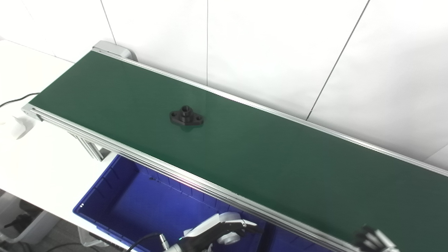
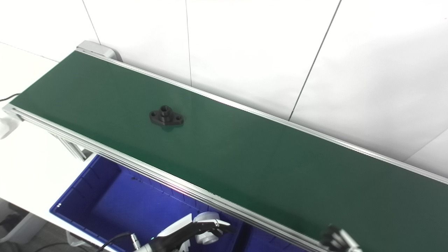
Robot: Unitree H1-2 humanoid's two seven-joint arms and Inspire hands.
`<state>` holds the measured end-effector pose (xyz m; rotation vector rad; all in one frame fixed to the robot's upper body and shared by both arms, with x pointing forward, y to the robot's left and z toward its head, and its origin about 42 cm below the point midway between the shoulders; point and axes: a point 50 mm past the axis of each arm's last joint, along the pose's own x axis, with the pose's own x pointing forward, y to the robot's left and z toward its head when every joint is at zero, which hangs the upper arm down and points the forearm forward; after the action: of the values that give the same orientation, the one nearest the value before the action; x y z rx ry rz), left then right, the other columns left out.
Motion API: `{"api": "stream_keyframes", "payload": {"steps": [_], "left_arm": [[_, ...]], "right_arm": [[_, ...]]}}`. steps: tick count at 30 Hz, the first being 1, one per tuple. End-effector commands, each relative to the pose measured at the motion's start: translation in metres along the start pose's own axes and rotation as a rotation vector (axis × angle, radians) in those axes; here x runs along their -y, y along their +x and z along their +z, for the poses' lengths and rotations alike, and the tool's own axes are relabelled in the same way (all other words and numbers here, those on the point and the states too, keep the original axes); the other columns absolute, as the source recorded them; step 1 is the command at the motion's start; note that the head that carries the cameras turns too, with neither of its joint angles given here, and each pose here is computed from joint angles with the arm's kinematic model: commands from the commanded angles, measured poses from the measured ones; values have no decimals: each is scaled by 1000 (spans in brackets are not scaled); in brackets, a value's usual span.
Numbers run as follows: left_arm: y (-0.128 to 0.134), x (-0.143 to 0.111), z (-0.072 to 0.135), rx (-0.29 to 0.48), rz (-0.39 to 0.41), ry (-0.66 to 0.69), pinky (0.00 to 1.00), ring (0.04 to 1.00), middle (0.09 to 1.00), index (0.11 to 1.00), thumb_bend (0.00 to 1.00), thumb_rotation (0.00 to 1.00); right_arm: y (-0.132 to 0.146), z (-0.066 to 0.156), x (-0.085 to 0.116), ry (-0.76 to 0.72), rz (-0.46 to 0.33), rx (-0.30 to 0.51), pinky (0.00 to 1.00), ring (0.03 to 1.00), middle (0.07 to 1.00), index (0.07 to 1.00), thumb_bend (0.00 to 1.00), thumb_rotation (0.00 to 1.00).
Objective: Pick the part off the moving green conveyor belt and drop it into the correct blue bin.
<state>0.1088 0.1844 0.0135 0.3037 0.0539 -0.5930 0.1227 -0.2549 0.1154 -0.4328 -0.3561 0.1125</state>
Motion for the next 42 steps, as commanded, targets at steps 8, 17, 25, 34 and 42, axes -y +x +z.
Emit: {"api": "stream_keyframes", "payload": {"steps": [8,17,25,34,42], "left_arm": [[3,-8,7,66,21,-7,804,856,865,815,894,194],[2,-18,6,66,29,-1,817,871,882,835,896,234],[2,-29,5,71,32,9,886,905,898,859,879,287],[2,-41,2,70,33,-2,815,891,901,852,855,302],[-1,-52,1,70,24,-6,793,880,902,859,838,290]], "right_arm": [[48,23,14,55,-38,200,553,645,739,795,883,317],[97,33,13,-3,-39,244,569,656,748,775,833,377],[148,46,-1,-118,18,234,546,648,751,775,806,347],[195,47,-13,-209,96,122,550,643,744,778,842,234],[232,51,-23,-298,192,110,517,635,750,791,839,254]]}}
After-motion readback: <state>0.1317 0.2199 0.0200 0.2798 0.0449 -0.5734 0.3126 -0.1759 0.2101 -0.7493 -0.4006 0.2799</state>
